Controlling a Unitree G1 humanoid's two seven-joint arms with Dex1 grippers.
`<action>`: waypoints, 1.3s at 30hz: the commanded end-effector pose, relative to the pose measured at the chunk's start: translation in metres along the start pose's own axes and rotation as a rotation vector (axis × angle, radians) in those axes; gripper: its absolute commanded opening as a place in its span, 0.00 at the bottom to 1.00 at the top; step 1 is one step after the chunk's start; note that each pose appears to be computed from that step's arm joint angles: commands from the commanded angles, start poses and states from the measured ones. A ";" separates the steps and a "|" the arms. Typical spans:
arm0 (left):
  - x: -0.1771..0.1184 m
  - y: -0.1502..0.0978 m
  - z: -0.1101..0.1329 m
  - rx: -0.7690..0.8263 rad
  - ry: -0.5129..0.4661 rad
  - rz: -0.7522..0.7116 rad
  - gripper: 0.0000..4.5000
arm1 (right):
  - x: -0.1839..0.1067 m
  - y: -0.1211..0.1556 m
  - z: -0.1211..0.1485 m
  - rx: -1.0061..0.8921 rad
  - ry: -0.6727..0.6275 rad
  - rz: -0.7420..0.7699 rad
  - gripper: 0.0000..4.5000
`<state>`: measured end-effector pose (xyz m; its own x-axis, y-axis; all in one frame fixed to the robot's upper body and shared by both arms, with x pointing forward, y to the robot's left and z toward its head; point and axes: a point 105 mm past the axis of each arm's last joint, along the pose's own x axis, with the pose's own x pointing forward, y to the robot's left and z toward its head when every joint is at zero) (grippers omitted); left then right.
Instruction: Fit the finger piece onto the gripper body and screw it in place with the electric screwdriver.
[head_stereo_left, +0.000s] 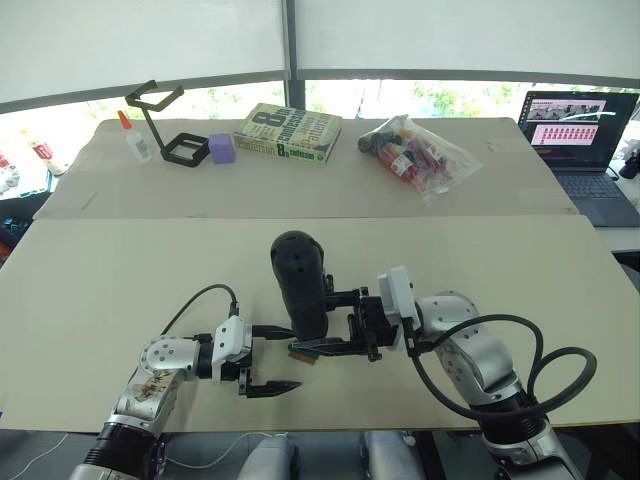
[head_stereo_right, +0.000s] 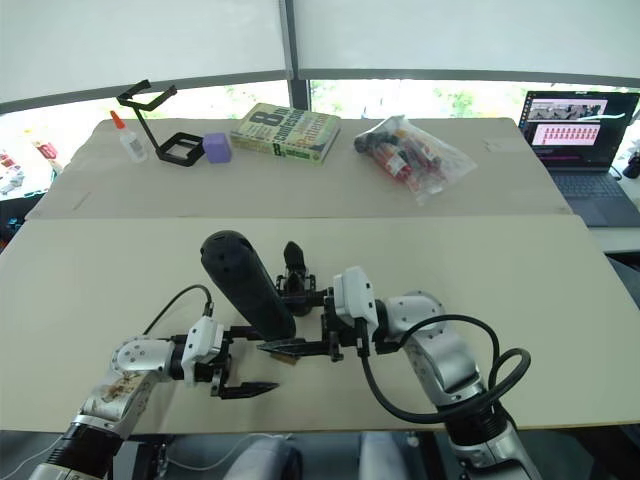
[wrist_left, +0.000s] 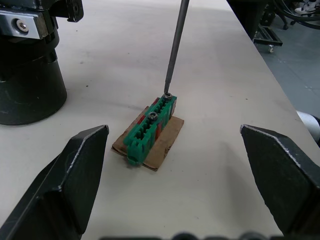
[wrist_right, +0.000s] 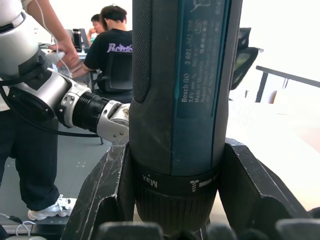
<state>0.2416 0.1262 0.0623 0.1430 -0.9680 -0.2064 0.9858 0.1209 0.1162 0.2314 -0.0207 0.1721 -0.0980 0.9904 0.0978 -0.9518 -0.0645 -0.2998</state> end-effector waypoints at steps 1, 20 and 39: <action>0.001 -0.003 0.004 0.018 -0.009 -0.006 1.00 | 0.006 0.003 0.020 -0.061 -0.060 0.041 0.43; 0.001 -0.004 0.004 0.013 -0.009 -0.003 1.00 | 0.007 0.002 0.020 -0.068 -0.070 0.065 0.43; 0.001 -0.005 0.004 0.011 -0.008 0.004 1.00 | 0.009 0.000 0.016 -0.049 -0.053 0.076 0.43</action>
<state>0.2384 0.1253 0.0617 0.1533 -0.9672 -0.2026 0.9844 0.1315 0.1169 0.2293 -0.0151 0.1745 -0.1577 0.9834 0.0896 -0.9421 -0.1226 -0.3121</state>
